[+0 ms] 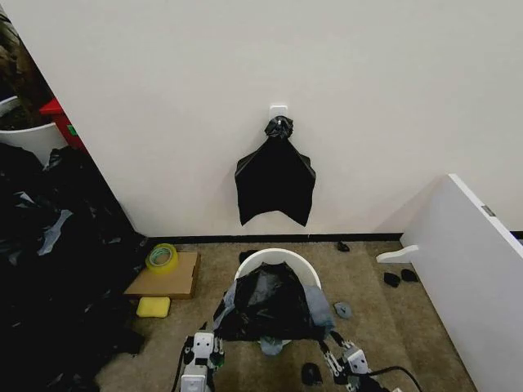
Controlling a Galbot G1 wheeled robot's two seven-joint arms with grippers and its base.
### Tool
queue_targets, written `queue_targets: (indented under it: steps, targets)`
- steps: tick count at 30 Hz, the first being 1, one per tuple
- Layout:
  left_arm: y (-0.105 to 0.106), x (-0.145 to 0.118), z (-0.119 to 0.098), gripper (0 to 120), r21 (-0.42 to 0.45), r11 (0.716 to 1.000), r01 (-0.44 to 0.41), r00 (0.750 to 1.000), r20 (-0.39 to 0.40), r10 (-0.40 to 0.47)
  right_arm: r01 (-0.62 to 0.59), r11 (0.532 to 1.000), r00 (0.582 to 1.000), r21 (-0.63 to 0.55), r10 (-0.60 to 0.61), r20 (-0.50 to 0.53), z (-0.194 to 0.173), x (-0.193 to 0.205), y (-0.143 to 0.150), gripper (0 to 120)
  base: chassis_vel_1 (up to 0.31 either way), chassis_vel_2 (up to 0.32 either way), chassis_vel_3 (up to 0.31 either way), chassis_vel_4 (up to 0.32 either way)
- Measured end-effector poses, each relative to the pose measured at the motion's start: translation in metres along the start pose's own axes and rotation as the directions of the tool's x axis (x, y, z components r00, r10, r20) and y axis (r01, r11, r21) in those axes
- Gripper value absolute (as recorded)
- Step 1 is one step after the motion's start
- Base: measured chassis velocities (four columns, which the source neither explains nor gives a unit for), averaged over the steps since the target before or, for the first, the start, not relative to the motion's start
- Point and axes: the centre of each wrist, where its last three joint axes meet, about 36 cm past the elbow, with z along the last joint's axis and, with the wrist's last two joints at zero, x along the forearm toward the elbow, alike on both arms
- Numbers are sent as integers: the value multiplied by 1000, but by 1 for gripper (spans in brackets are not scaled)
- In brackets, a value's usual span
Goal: Place the garbage bag over the trash bin.
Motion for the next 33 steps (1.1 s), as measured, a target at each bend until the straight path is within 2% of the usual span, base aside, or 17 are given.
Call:
queue_targets:
  steps: [3, 4, 6, 8, 9, 11, 13, 17, 19, 20, 22, 25, 29, 33]
  targets:
    - [17, 18, -18, 65, -10, 1000, 25, 999, 31, -25, 16, 999, 999, -37, -14, 50, -34, 16, 11, 66, 0, 0, 0, 0]
    - [17, 18, -18, 65, -10, 1000, 25, 999, 31, -25, 16, 999, 999, -37, -14, 50, -34, 16, 11, 66, 0, 0, 0, 0]
    - [27, 30, -29, 74, -12, 999, 32, 998, 57, -31, 44, 997, 991, -65, -36, 127, -59, 26, 17, 76, 0, 0, 0, 0]
    - [30, 32, -32, 78, -14, 999, 35, 997, 66, -34, 53, 996, 988, -74, -42, 151, -66, 29, 19, 79, 0, 0, 0, 0]
    - [35, 36, -39, 84, -15, 999, 42, 996, 85, -40, 67, 994, 980, -89, -49, 195, -77, 31, 22, 86, 0, 0, 0, 0]
    - [37, 37, -41, 88, -14, 999, 45, 995, 92, -43, 72, 993, 976, -94, -51, 213, -81, 31, 22, 88, 0, 0, 0, 0]
    - [45, 41, -55, 98, 15, 999, 50, 993, 107, -52, 80, 991, 958, -106, -47, 281, -93, 23, 22, 98, 0, 0, 0, 0]
    - [50, 35, -62, 100, 52, 997, 48, 995, 81, -52, 71, 991, 952, -114, -33, 304, -93, 10, 22, 100, 0, 0, 0, 0]
    - [49, 15, -54, 100, 80, 996, 39, 999, 27, -41, 65, 991, 956, -115, -29, 292, -86, 4, 26, 100, 0, 0, 0, 0]
    - [49, 15, -54, 100, 80, 996, 39, 999, 27, -41, 65, 991, 956, -115, -29, 292, -86, 4, 26, 100, 0, 0, 0, 0]
    - [42, -6, -41, 100, 102, 995, 21, 1000, -14, -19, 60, 992, 959, -114, -25, 282, -80, -1, 28, 100, 0, 0, 0, 0]
    - [32, -32, -25, 100, 124, 992, -3, 999, -31, 7, 53, 993, 961, -101, -23, 275, -73, -6, 26, 100, 0, 0, 0, 0]
    - [21, -46, -15, 100, 135, 990, -38, 999, -31, 43, 50, 995, 963, -87, -26, 268, -68, -9, 24, 100, 0, 0, 0, 0]
    - [22, -43, -8, 100, 93, 993, -76, 996, -37, 80, 54, 997, 962, -60, -36, 271, -60, -16, 21, 100, 0, 0, 0, 0]
